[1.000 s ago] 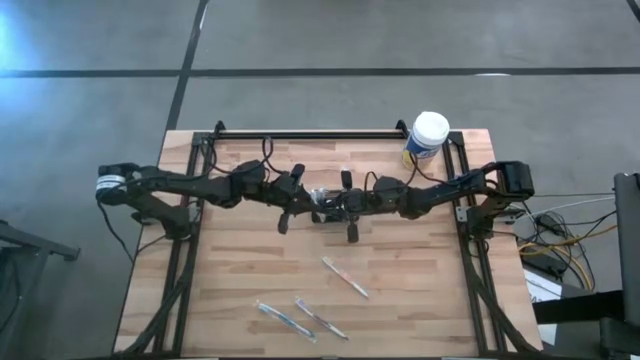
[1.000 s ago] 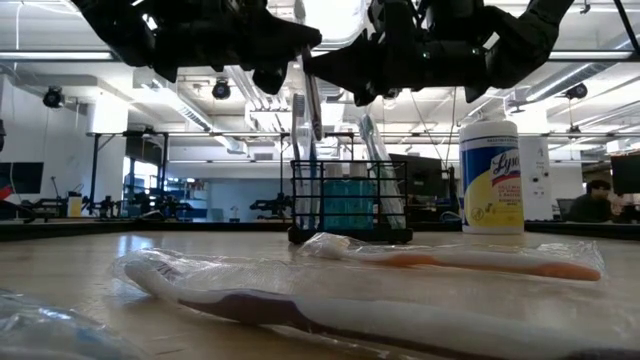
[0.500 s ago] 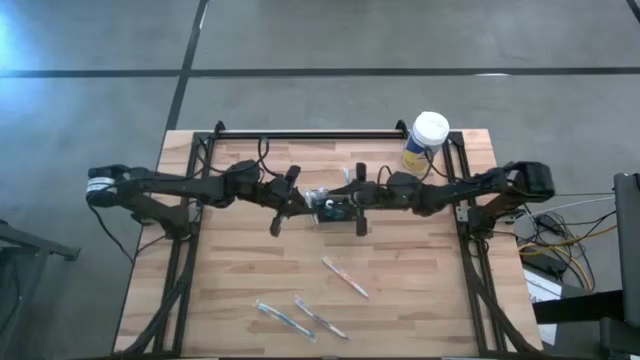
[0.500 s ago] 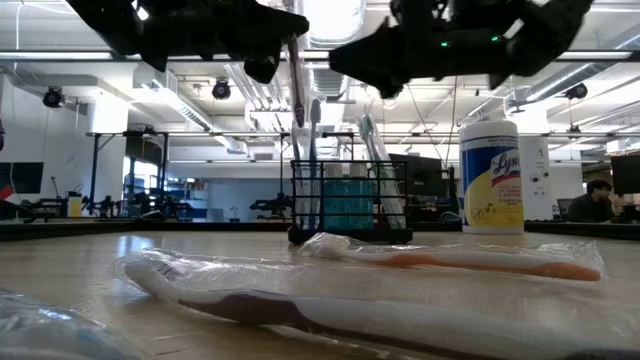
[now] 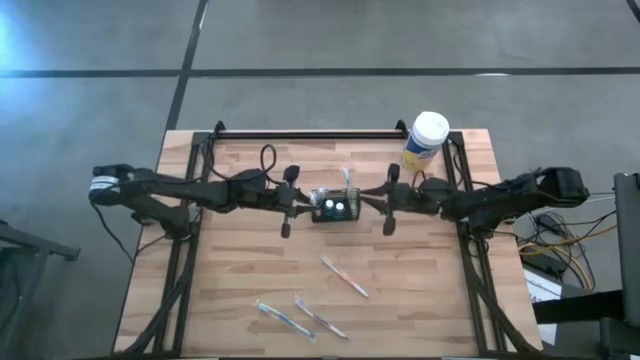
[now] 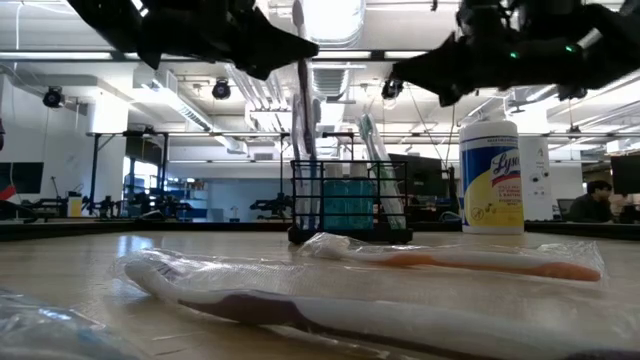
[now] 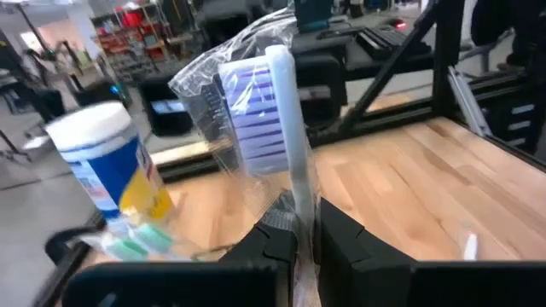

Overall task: Pick & Place toothbrushing station
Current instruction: Put the right purple toothbrush into the wire organizer

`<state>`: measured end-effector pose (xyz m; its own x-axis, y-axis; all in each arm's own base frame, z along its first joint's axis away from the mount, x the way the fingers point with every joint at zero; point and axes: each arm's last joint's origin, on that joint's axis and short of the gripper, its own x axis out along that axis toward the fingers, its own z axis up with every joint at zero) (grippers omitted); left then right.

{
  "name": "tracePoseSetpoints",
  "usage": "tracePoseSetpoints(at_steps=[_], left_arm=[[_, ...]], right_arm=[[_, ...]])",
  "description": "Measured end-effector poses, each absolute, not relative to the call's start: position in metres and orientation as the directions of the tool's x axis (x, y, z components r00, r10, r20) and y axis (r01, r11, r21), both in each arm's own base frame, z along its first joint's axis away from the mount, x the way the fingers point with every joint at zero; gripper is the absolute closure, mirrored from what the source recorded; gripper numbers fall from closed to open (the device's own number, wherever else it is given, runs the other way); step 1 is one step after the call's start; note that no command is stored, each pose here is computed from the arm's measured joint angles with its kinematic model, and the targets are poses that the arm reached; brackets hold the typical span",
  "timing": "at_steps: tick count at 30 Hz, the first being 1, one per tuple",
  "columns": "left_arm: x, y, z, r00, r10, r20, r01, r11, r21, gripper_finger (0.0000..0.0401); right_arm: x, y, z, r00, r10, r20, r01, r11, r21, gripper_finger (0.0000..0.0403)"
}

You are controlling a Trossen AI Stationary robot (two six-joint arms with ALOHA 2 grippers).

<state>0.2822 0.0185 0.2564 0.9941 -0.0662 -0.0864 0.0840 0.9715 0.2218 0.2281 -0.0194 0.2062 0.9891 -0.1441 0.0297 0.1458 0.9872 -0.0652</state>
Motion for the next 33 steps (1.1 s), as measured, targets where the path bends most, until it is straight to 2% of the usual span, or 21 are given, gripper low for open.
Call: tracePoseSetpoints(at_steps=[3,5,12,33], left_arm=[[0.283,0.018,0.261,0.995,-0.062,-0.076,0.078,0.97,0.229,0.0379],[0.283,0.018,0.263,0.996,-0.055,-0.067,0.07,0.97,0.231,0.0379],[0.288,0.02,0.253,0.99,0.038,-0.133,-0.002,0.965,0.261,0.0379],[0.318,0.024,0.196,0.96,0.098,-0.264,-0.022,0.96,0.278,0.0379]], right_arm=[[0.219,-0.018,0.196,0.99,-0.137,0.039,0.14,0.988,-0.069,0.038],[0.215,-0.018,0.191,0.988,-0.145,0.047,0.148,0.986,-0.071,0.0389],[0.214,-0.019,0.191,0.986,-0.157,0.051,0.161,0.984,-0.074,0.0394],[0.215,-0.018,0.191,0.988,-0.149,0.039,0.152,0.986,-0.075,0.0394]])
